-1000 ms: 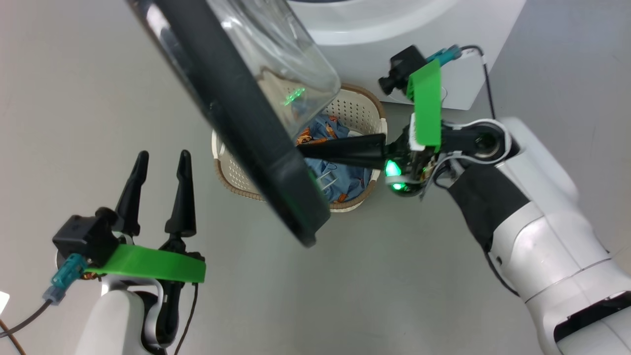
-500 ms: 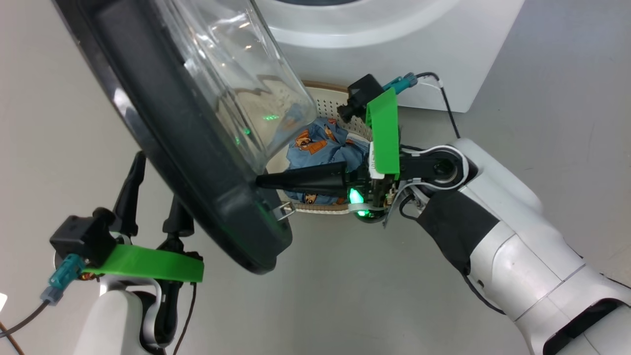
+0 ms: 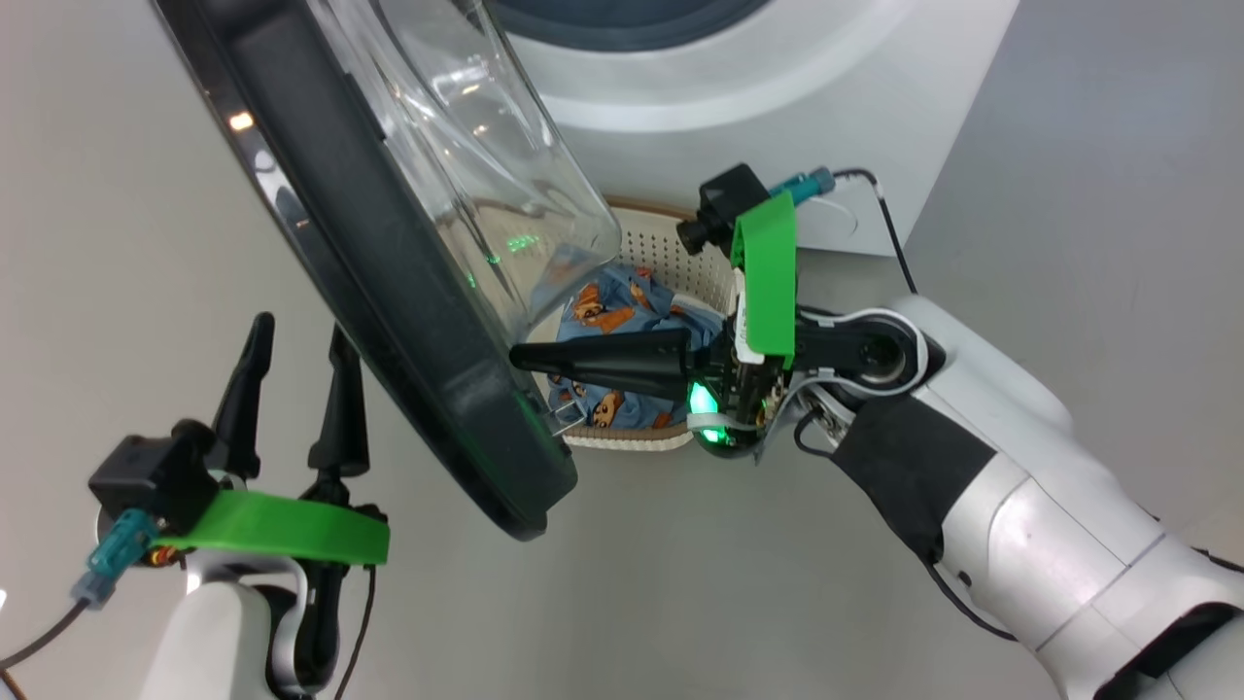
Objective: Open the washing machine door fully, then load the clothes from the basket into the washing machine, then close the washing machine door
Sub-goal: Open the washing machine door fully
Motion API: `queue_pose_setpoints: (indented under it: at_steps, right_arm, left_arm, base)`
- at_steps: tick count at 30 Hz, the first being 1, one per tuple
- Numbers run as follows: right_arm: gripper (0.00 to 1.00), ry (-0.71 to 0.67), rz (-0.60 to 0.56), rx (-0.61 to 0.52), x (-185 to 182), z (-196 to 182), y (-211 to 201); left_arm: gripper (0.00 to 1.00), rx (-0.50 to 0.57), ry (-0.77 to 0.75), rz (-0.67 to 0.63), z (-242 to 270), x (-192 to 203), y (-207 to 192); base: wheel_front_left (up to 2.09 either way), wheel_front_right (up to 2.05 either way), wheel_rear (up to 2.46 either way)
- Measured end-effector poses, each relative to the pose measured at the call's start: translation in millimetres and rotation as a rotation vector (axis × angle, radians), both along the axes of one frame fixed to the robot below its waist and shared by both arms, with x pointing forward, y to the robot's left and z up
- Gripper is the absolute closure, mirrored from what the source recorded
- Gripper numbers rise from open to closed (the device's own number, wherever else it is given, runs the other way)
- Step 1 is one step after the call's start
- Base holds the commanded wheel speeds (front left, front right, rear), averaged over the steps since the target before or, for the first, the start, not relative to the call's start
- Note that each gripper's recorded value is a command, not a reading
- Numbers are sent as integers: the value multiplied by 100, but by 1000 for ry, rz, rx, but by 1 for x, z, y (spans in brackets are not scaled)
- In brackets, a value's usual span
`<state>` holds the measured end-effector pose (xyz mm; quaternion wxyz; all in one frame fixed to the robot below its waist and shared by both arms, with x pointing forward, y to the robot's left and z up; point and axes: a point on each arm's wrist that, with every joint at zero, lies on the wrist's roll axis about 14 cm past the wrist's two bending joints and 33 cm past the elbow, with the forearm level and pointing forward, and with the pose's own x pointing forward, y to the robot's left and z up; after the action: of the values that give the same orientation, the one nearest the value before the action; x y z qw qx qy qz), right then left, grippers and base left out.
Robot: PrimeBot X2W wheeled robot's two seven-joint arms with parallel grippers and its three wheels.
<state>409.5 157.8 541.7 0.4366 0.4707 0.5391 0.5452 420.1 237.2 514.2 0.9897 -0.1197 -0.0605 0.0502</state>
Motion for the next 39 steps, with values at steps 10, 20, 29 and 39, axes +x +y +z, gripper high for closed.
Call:
queue_pose_setpoints:
  at_steps: [10, 20, 29, 39]
  right_arm:
    - [100, 4, -103, 12, -7, 15, -23]
    - [100, 16, -204, 24, -20, 24, -48]
    - [100, 10, -304, 42, -26, 32, -70]
    - [0, -50, -519, 52, -6, 38, -101]
  left_arm:
    - [0, 22, 2, 6, 3, -21, 5]
    - [0, 16, -6, -2, 5, -38, 1]
    - [0, 19, -21, -30, 10, -44, -7]
    - [0, 12, -22, -55, 9, -41, -16]
  base:
    - [0, 0, 0]
    - [0, 0, 0]
    - [0, 0, 0]
    - [0, 0, 0]
